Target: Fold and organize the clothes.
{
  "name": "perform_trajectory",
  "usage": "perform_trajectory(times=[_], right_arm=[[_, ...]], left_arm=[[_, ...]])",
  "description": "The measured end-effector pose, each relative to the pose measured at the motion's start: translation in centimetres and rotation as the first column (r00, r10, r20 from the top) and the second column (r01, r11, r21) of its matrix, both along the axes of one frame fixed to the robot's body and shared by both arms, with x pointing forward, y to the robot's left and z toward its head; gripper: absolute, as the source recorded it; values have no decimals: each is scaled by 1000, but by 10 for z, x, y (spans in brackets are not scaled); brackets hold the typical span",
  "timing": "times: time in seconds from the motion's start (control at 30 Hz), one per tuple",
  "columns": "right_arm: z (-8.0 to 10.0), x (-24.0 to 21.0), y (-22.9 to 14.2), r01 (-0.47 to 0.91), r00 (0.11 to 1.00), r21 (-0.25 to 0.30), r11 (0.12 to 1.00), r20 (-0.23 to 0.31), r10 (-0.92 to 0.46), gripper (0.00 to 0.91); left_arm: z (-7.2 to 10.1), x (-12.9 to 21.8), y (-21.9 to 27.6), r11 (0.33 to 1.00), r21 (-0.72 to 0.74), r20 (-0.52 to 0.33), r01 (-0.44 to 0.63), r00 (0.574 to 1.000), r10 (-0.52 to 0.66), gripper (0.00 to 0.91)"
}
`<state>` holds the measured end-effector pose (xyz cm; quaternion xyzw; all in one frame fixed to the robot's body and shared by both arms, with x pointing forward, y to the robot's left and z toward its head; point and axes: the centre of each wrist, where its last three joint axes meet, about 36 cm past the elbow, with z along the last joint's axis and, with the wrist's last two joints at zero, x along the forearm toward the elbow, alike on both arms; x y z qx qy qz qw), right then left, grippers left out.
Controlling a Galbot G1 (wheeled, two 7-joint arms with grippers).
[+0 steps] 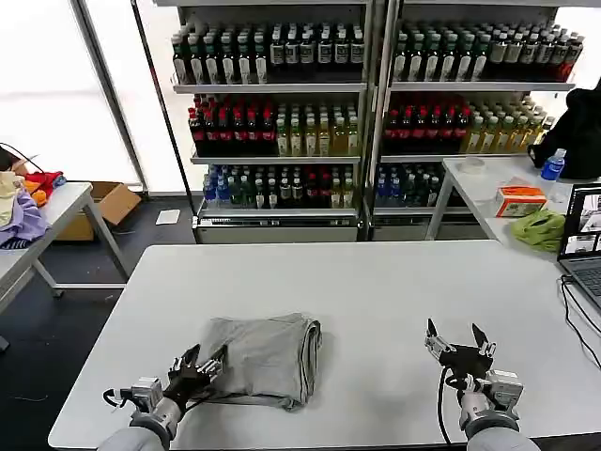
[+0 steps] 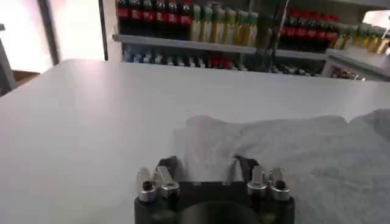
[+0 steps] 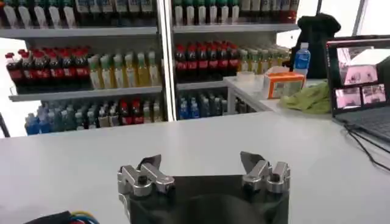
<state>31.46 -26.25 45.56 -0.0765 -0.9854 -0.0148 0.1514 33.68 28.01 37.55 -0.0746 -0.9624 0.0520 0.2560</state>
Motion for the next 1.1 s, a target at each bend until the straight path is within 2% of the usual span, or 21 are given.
perform_trajectory(times=[0.27, 0.6, 0.87, 1.1], right_arm=[[0, 0, 0, -2, 1000, -4, 1000, -1, 2, 907], [-3, -1, -2, 1, 1000, -8, 1000, -6, -1, 907], [-2, 1, -1, -5, 1000, -8, 1000, -1, 5, 907], [-1, 4, 0, -14, 1000, -9, 1000, 1, 14, 907]], left_arm=[[0, -6, -4, 997, -76, -21, 0, 1000, -1, 0], [6, -5, -10, 989, -150, -5, 3, 1000, -4, 0], [22, 1, 0, 987, -163, 38, 4, 999, 3, 0], [40, 12, 34, 990, -133, 70, -40, 996, 49, 0]])
